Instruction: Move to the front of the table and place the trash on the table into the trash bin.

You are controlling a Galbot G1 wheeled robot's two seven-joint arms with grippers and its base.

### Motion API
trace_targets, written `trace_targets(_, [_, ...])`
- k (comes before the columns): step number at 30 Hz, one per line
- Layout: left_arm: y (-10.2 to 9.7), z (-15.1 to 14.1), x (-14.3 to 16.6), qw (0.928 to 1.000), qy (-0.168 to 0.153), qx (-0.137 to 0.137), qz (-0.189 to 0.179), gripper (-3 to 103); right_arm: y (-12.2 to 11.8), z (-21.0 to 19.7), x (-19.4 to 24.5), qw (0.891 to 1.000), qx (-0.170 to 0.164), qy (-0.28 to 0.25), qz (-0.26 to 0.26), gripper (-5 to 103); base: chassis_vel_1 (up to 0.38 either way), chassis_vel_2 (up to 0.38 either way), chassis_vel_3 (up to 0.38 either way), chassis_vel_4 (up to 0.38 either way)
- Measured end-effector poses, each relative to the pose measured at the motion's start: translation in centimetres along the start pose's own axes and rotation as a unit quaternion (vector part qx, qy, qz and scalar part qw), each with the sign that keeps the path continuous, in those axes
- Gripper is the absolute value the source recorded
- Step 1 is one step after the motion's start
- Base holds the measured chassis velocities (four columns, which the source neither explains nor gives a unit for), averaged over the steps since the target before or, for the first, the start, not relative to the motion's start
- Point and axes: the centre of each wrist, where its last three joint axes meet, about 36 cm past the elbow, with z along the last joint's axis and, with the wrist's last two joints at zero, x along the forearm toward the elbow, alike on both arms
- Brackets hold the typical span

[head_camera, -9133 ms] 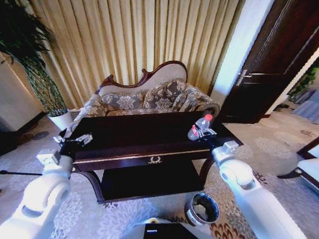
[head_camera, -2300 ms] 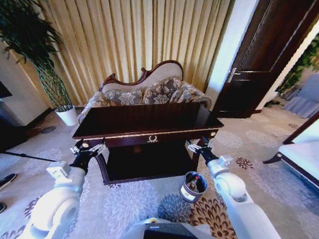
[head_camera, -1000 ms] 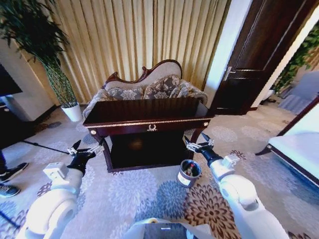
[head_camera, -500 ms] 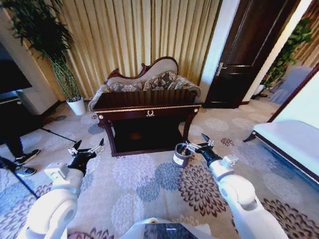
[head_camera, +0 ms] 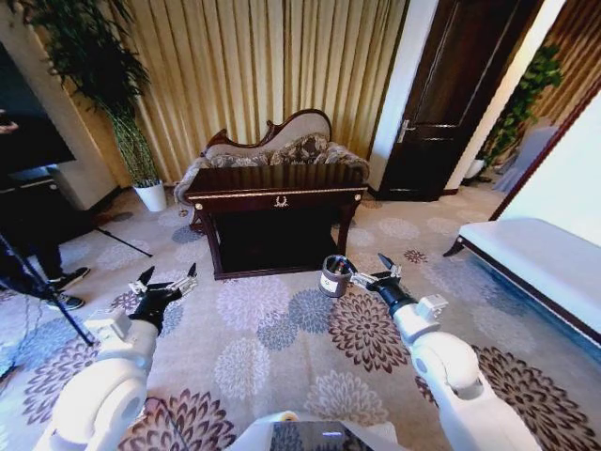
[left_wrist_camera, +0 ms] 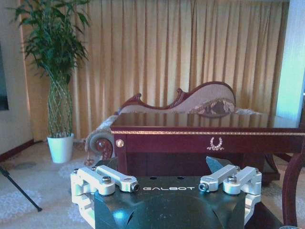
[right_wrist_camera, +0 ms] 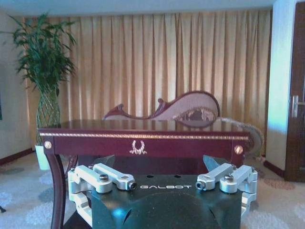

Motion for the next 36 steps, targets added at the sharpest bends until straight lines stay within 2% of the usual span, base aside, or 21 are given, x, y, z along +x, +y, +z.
trace_targets(15, [-0.84, 0.64, 0.16, 0.9993, -0.031, 0.018, -0.007, 100, -0.18, -0.24, 0.09, 1.0, -0.002, 0.003, 0.002, 100, -0.014, 0.009, 0.008, -0.01])
trace_targets(36, [-0.49, 0.33, 0.06, 0.9987, -0.046, 0.016, -0.014, 100, -0.14, -0.73, -0.26, 1.0, 0.004, 0.001, -0.009, 100, 0.0, 0.0, 0.0, 0.0])
